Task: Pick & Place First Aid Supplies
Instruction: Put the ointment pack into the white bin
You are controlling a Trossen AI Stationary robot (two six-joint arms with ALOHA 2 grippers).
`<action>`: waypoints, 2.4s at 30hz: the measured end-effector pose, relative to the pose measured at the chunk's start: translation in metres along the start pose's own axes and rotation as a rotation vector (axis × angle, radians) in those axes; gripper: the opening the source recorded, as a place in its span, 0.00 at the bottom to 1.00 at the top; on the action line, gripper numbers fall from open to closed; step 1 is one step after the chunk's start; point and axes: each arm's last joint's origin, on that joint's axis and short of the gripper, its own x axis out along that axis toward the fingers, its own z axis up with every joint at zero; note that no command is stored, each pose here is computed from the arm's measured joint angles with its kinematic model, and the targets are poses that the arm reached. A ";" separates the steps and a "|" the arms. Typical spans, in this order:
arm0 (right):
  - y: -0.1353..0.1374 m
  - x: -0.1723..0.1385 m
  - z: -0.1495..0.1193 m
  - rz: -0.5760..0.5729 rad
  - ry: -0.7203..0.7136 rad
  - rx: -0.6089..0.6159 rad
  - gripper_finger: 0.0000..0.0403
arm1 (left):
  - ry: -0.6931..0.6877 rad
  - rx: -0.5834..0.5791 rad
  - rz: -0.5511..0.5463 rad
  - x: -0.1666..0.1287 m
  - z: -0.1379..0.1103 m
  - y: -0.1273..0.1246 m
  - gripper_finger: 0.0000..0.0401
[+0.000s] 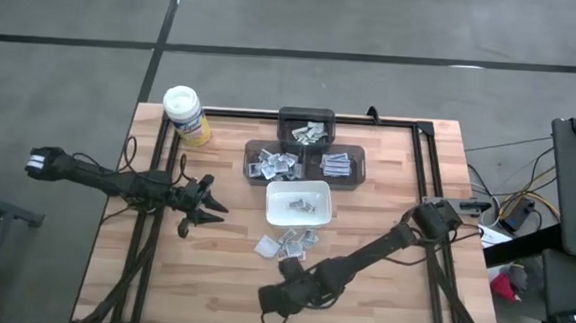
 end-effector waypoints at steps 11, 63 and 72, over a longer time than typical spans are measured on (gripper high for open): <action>0.041 -0.010 0.022 0.367 -0.353 -0.288 0.02 | 0.000 -0.046 0.000 0.000 0.000 0.000 0.32; 0.010 -0.153 0.181 -0.500 -0.612 -1.027 0.02 | -0.091 -0.232 0.264 -0.001 0.001 0.008 0.32; -0.006 -0.155 0.199 -0.533 -0.362 -1.120 0.02 | -0.101 -0.231 0.290 -0.001 0.001 0.009 0.32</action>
